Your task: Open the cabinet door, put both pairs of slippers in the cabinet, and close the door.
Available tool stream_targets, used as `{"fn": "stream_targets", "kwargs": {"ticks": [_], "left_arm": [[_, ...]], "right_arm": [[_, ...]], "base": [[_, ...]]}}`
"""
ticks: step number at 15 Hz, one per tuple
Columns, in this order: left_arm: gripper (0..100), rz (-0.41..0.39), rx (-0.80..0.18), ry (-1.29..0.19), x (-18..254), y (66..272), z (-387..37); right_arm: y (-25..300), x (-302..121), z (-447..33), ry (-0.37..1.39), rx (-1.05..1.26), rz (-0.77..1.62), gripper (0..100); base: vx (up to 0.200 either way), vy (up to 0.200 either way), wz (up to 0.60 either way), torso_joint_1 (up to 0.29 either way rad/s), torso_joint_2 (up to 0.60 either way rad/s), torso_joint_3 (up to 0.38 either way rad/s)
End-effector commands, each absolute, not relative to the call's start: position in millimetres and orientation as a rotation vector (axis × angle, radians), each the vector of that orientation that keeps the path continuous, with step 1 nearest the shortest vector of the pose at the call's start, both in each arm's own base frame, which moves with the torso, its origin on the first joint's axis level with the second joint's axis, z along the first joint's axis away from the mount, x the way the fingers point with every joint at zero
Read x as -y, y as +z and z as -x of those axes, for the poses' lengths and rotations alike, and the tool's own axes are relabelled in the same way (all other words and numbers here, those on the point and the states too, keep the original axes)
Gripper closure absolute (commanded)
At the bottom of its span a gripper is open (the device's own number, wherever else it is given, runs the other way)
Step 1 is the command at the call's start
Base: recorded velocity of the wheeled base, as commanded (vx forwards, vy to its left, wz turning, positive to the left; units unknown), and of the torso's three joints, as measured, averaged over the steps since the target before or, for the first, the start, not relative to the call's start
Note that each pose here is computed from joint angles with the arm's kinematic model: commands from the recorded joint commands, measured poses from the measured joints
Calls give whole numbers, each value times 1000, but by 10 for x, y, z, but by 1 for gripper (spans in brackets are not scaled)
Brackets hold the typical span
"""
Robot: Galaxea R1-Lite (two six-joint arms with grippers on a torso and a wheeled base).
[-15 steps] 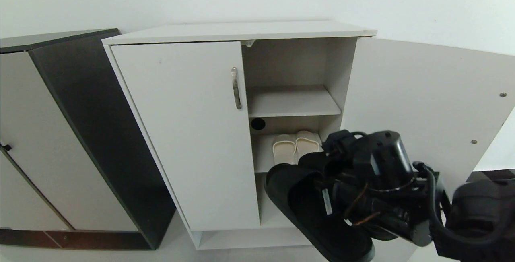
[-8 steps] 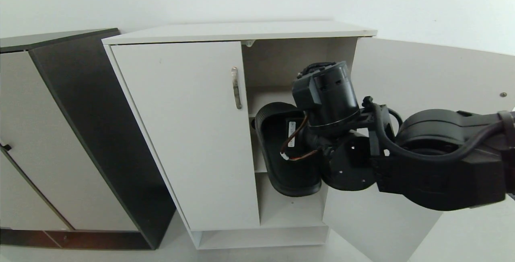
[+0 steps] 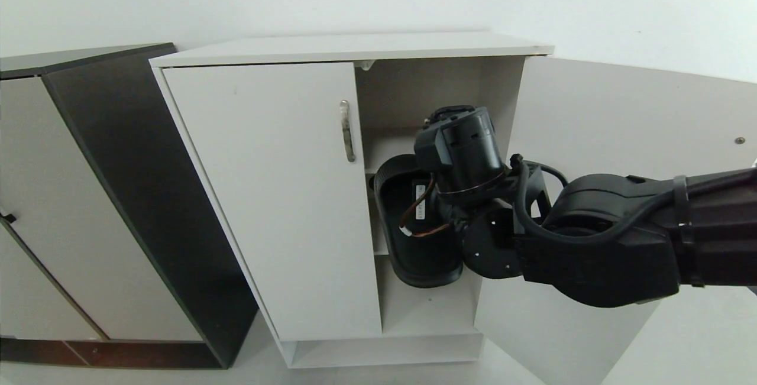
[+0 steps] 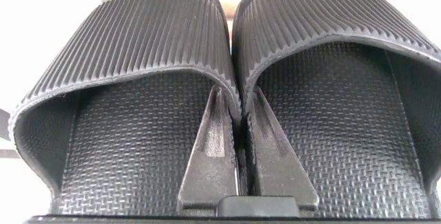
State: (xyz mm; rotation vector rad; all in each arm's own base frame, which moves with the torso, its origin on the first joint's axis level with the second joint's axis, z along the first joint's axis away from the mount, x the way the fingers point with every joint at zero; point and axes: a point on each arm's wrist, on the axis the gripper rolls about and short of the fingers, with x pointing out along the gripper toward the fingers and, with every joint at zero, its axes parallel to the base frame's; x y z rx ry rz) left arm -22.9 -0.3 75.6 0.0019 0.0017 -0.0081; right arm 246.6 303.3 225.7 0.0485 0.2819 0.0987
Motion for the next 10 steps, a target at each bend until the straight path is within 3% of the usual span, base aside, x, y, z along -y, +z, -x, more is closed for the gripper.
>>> {"fn": "stream_targets", "kwargs": {"ticks": [1,10], "left_arm": [[100,-2,-2,-8,3,756,229],[100,-3,-3,-8,3,754,229]], "right_arm": [[2205,-3048,-2517,90,-289,-40,100],[2221,-3032,-2575,81,-275,-41,100]], "base": [[200,0,0,-17,2,2],[200,0,0,6,3,3]]}}
